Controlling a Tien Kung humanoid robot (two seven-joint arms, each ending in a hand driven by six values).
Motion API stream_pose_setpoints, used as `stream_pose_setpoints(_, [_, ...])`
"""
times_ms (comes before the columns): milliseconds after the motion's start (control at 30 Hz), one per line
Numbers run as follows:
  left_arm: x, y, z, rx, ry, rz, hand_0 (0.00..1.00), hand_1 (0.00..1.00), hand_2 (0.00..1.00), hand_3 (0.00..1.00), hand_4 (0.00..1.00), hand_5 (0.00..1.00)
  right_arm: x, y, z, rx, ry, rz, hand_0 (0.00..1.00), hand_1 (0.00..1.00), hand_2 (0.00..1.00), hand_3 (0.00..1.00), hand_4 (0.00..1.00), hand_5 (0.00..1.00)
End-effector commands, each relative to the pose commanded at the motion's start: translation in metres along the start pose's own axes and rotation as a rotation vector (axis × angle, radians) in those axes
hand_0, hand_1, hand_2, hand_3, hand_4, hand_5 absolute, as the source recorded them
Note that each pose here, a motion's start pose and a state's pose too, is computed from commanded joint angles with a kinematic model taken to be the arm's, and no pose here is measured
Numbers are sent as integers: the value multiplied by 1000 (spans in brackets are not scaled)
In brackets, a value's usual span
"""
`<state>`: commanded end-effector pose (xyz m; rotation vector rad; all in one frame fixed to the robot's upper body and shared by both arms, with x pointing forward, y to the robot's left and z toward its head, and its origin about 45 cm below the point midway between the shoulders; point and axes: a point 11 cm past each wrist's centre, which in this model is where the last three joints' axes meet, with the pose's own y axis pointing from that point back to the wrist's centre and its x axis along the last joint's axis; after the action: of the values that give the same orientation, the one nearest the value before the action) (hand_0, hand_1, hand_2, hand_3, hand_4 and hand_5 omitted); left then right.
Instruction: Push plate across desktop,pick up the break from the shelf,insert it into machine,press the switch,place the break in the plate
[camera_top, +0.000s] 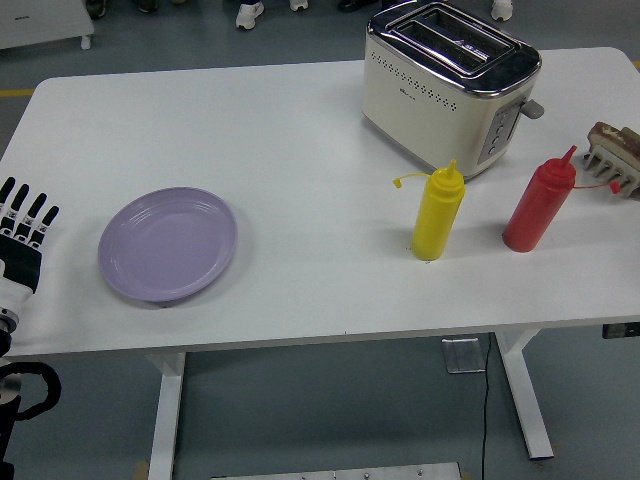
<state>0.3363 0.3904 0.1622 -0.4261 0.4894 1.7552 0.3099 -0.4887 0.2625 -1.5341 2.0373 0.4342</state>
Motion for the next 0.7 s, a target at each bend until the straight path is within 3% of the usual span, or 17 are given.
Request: stream_pose_setpoints(700, [-20, -3, -31, 82, 11, -51, 842, 878, 926, 851, 653, 998, -2, -1, -1, 1, 5, -5, 833, 786, 776, 772, 500, 583])
